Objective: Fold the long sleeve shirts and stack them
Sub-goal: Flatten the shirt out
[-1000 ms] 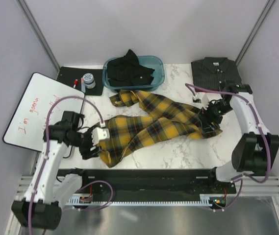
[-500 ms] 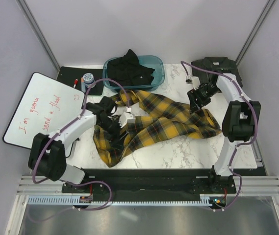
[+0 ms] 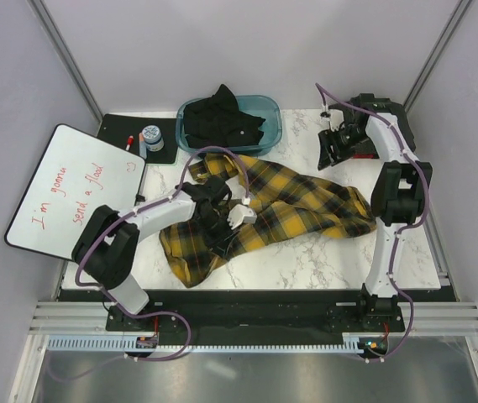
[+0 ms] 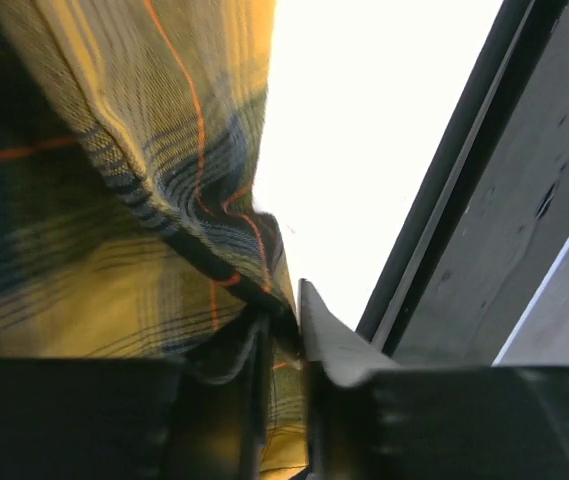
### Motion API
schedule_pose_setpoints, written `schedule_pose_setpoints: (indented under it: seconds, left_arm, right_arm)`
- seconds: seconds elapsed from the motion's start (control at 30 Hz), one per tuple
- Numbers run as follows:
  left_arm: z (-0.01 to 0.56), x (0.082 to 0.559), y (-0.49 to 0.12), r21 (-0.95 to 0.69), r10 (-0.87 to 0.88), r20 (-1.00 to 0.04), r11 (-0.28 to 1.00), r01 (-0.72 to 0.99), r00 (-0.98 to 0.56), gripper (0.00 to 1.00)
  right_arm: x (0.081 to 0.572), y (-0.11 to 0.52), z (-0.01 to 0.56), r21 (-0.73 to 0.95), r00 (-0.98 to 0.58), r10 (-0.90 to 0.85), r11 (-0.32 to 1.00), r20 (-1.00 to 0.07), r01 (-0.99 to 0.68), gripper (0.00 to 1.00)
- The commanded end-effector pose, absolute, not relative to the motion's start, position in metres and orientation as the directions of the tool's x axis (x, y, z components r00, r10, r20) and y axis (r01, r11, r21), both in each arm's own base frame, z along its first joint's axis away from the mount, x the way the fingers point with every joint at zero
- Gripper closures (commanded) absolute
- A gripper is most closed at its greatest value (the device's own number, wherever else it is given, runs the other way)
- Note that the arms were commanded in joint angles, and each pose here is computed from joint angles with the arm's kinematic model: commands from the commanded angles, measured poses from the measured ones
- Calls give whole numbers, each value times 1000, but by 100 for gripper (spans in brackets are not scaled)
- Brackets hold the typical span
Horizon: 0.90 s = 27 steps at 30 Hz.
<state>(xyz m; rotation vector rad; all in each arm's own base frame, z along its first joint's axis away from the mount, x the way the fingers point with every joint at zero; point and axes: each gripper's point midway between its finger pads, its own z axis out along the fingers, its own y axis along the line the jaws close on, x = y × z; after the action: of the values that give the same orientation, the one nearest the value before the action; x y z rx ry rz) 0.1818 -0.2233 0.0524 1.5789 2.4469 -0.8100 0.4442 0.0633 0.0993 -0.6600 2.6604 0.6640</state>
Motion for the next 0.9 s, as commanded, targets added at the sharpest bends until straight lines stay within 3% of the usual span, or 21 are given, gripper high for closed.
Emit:
schedule_pose_setpoints:
  seconds: [0.0,0.1,0.23,0.53,0.7,0.77,0.8,0.87]
  left_arm:
    - [43,158,-205,-355,858,-342,260,898,-383,88]
    - [36,139,-190,-313,897,-325,198,929,-300,96]
    - [22,122,-172,-253,942,-272,126,959,-196,98]
    - [15,124,-170,-244,948,-251,135,960,-197,98]
    - [14,125,-170,-239,947,-252,137,961,-198,98]
    - [13,126,-170,-235,948,-251,138,962,-198,98]
    - [13,125,-169,-236,949,-248,138,962,-197,98]
    - [13,127,-169,-226,949,-249,137,964,-193,98]
  right_arm:
    - [477,92,101,365,-829,-314,785,-464,-501,33]
    - [480,110,86,385,-824,-329,763,-461,-519,34]
    - [481,136,81,427,-817,-325,726,-477,-539,32]
    - [490,198,71,499,-809,-310,661,-499,-561,28]
    - [492,203,67,510,-814,-307,656,-493,-556,32]
    - [489,204,66,522,-816,-308,646,-489,-556,39]
    - [487,205,68,530,-819,-309,641,-484,-555,52]
    - [483,208,75,548,-816,-307,619,-490,-562,66]
